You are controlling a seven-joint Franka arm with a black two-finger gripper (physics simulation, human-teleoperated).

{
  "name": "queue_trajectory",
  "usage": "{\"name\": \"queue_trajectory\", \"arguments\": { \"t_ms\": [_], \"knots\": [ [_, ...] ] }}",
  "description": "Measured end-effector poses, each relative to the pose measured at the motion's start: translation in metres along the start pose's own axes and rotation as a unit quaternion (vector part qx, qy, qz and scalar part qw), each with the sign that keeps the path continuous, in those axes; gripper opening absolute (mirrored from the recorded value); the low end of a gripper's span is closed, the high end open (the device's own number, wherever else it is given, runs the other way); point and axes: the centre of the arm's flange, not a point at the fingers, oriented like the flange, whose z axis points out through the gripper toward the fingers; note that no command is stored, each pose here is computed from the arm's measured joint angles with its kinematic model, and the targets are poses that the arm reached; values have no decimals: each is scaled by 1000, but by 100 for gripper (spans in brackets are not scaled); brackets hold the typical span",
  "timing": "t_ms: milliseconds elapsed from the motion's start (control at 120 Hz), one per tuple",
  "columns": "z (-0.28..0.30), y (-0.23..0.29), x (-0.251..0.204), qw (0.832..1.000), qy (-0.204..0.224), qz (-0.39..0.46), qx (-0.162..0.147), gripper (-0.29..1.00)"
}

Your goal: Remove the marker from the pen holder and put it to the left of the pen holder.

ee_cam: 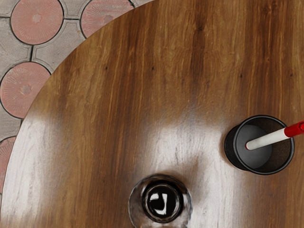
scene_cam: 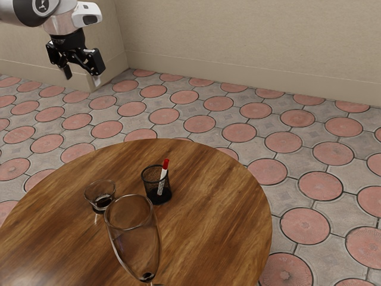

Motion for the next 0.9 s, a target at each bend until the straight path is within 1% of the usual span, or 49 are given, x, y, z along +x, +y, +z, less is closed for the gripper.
{"name": "queue_trajectory", "arguments": {
  "t_ms": [117,217,250,300,333,367,392,433,467,508,558,617,683,750,900],
  "knots": [
    [1,1,0,1000,-1,1,0,70],
    [1,0,-2,1000,-4,-4,-18,70],
    [-2,-3,-5,1000,-8,-1,-16,70],
    [6,5,-7,999,-30,25,1,70],
    [35,22,1,996,-65,53,14,70],
    [77,45,11,990,-108,85,25,70],
    [106,83,14,982,-136,126,33,70],
    [141,174,1,960,-169,217,44,70],
    [166,222,-19,942,-189,272,52,70],
    [189,247,-35,928,-203,307,57,70],
    [201,254,-40,921,-204,325,59,70],
    [211,248,-31,923,-197,324,61,70],
    [223,224,0,933,-186,300,65,70],
    [245,206,25,939,-184,281,66,70],
    [264,207,31,950,-183,248,56,70]
  ]
}}
